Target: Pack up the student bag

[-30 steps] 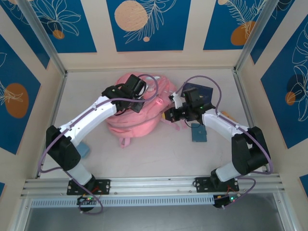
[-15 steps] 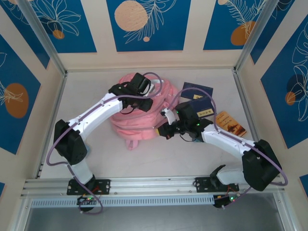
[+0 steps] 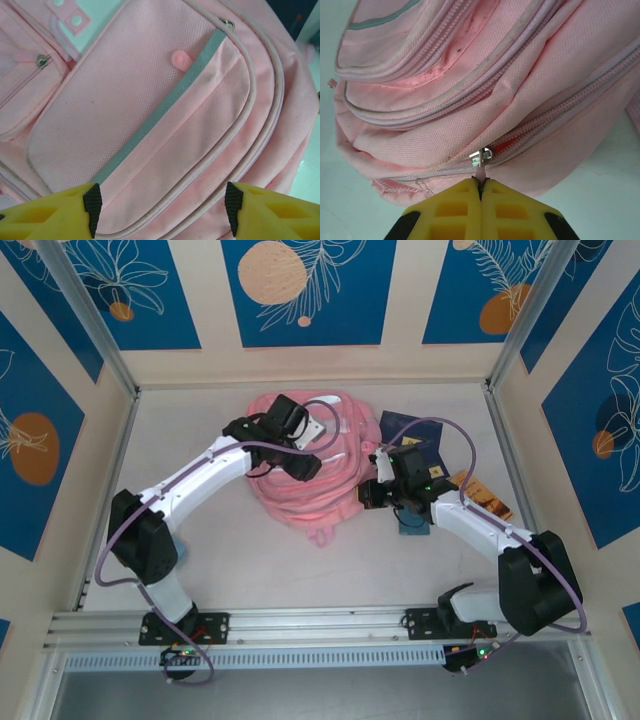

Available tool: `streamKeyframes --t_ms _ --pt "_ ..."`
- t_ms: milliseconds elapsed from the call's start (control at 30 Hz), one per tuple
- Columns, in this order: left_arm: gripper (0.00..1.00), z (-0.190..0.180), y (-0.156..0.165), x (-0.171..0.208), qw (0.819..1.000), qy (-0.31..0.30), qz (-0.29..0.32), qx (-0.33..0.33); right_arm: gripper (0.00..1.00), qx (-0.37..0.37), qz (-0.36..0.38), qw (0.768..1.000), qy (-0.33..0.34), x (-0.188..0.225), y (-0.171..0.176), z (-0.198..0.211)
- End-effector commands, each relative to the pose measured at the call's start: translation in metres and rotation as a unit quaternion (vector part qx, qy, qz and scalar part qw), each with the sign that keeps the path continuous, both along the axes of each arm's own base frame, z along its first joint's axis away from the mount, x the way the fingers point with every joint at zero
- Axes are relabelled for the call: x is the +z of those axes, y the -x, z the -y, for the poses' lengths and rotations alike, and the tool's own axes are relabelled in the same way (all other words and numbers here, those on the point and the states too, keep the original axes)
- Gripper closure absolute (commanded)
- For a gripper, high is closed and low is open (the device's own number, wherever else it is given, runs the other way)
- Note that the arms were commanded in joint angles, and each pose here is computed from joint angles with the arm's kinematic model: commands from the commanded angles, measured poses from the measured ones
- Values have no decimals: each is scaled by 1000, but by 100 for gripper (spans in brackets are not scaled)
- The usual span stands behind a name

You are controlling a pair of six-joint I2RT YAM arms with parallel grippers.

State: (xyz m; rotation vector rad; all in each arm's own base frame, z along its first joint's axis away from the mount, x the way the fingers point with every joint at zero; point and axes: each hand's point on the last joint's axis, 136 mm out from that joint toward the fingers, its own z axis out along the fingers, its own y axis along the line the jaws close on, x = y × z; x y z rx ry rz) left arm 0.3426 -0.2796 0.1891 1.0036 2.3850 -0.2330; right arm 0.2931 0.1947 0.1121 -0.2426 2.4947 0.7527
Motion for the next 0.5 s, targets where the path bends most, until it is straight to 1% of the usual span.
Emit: streamKeyframes --t_ms 0,67,167,267,467 --pt "33 6 11 -31 996 -52 -15 -74 100 -12 16 1000 -11 20 -13 -1" --pt "36 8 9 -40 994 -66 -13 -89 100 -11 12 1000 -11 18 -13 -1" --pt "41 6 1 -51 992 -90 -6 -93 100 -12 8 1000 -10 16 -11 0" --pt "43 8 0 -62 990 -98 -11 -103 100 -14 6 1000 -11 15 -11 1" --pt "49 7 -5 -82 989 -114 -26 -93 100 -15 6 1000 -14 16 -11 2"
